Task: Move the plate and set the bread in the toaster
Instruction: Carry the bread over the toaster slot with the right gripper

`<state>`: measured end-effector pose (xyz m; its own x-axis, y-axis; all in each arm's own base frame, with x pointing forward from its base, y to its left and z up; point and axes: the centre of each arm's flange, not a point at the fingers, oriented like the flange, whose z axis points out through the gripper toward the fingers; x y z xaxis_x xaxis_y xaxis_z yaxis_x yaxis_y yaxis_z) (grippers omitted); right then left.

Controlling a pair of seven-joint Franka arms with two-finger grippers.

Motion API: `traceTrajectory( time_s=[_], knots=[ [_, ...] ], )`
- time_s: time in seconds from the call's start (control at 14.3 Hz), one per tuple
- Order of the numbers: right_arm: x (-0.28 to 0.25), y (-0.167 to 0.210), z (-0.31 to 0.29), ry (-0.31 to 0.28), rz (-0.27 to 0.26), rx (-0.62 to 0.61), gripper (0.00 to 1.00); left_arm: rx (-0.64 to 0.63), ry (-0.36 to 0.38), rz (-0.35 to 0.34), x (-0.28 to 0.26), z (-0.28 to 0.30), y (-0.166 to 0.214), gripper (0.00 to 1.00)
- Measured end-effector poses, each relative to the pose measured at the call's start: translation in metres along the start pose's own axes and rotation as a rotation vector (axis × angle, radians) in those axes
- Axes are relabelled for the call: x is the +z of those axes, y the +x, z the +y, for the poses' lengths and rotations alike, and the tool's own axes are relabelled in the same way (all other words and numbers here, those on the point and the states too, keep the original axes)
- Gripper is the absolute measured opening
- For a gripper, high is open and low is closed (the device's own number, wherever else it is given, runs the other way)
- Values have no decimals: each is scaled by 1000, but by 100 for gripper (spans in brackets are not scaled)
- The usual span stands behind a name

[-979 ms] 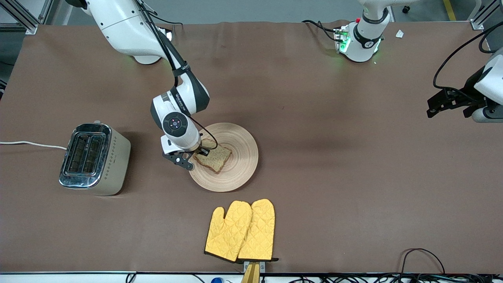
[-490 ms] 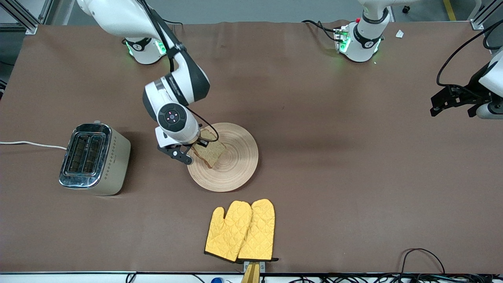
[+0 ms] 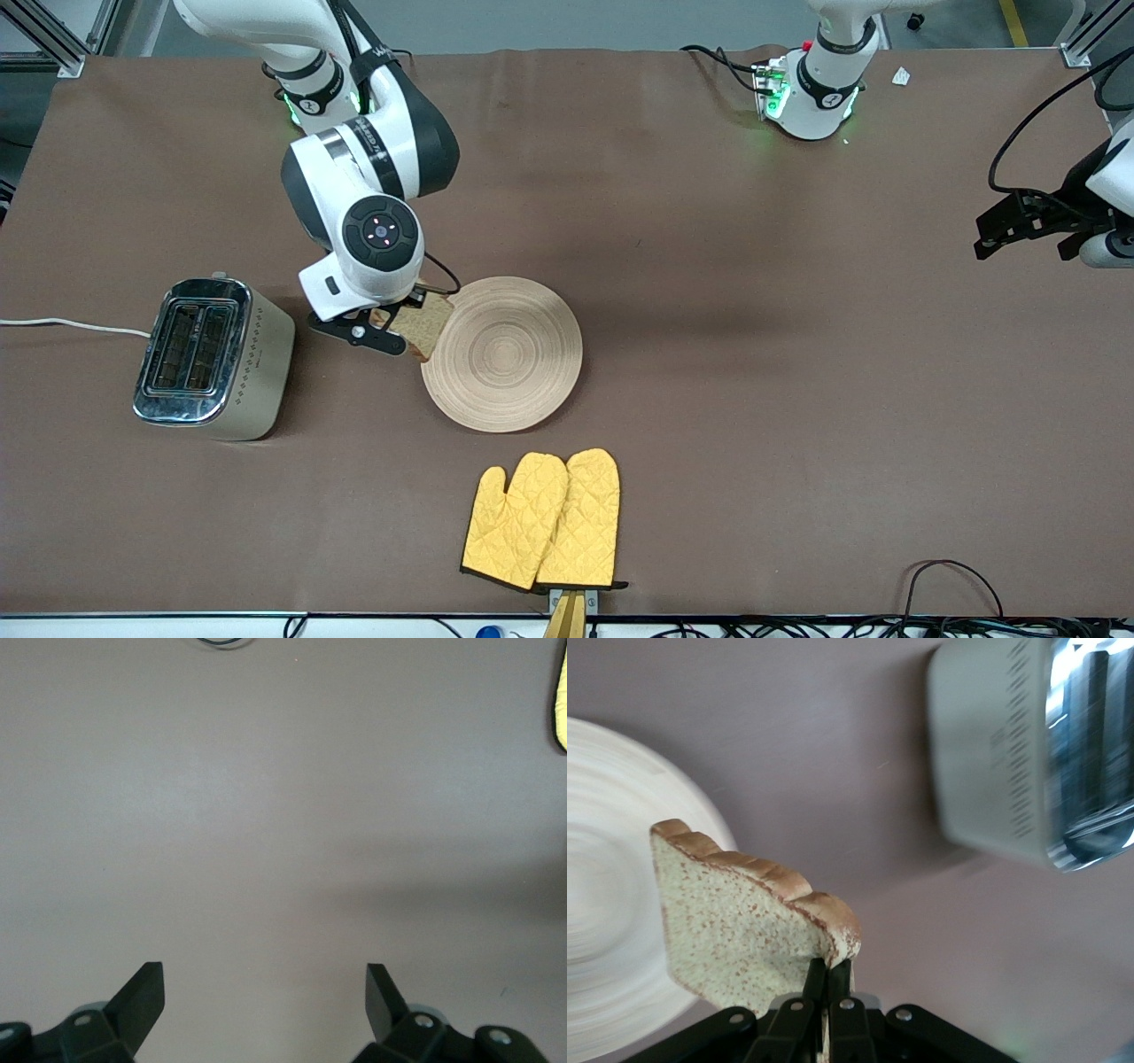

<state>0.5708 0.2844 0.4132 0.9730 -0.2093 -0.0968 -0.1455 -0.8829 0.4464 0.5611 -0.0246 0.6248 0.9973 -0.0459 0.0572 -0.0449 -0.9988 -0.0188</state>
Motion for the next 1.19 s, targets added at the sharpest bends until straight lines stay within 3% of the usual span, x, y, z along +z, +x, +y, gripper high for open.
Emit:
traceTrajectory(
  time_s=[0.28,0.49,0.63,0.77,1.05,1.19],
  knots=[
    [-6,16,46,-272,46,-140,4,11,-2,6,-6,6,0,100],
    [8,28,63,-482,4,-281,4,9,-1,-2,-5,5,-1,100],
    [28,40,66,-542,-41,-327,4,7,-1,-3,-5,4,-1,100],
    [45,53,75,-564,-72,-324,4,3,-1,-4,-5,2,-1,100],
    [49,68,102,-639,-115,-271,4,0,-1,-4,-5,0,-1,100],
    [41,74,106,-670,-111,-241,4,0,-1,-4,-5,0,-1,100]
  ],
)
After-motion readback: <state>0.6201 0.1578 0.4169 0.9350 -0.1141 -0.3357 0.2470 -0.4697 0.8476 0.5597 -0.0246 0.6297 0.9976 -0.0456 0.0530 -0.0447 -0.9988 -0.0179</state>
